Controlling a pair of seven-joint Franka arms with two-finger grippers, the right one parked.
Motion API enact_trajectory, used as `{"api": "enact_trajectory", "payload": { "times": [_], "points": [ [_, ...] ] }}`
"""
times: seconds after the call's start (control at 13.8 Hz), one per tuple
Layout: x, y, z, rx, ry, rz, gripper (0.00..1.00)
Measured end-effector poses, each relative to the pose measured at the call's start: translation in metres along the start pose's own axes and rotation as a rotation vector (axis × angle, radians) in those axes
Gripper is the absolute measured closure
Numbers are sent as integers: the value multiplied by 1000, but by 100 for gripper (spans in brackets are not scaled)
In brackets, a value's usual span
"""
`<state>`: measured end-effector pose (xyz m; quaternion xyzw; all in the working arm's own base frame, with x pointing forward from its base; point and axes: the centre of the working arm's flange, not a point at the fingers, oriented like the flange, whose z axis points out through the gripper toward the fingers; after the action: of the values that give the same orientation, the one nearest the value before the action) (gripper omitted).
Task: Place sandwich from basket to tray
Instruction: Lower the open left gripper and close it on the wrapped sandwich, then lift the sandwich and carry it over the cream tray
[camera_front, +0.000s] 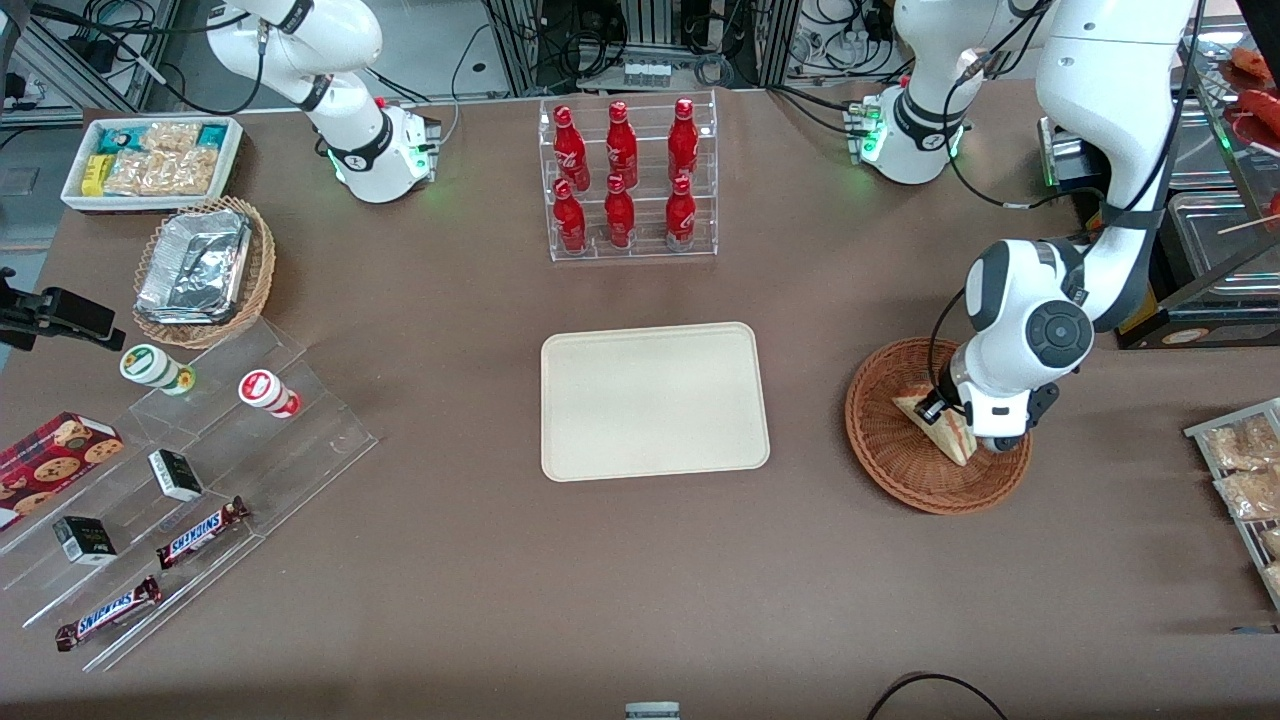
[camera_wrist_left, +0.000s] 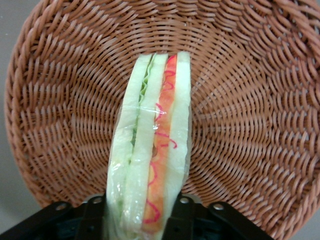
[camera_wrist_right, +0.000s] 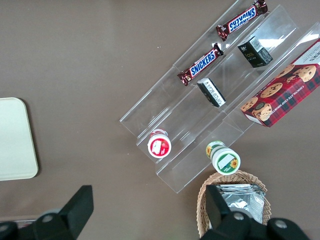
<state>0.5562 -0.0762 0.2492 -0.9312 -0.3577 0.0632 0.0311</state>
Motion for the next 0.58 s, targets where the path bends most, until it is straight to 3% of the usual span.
{"api": "enact_trajectory", "payload": {
  "times": [0.29, 0.36, 0.58],
  "points": [
    [11, 14, -58, 41, -37, 103, 73],
    [12, 19, -77, 46, -44, 139, 79],
    [-10, 49, -103, 35, -44, 261, 82]
  ]
}}
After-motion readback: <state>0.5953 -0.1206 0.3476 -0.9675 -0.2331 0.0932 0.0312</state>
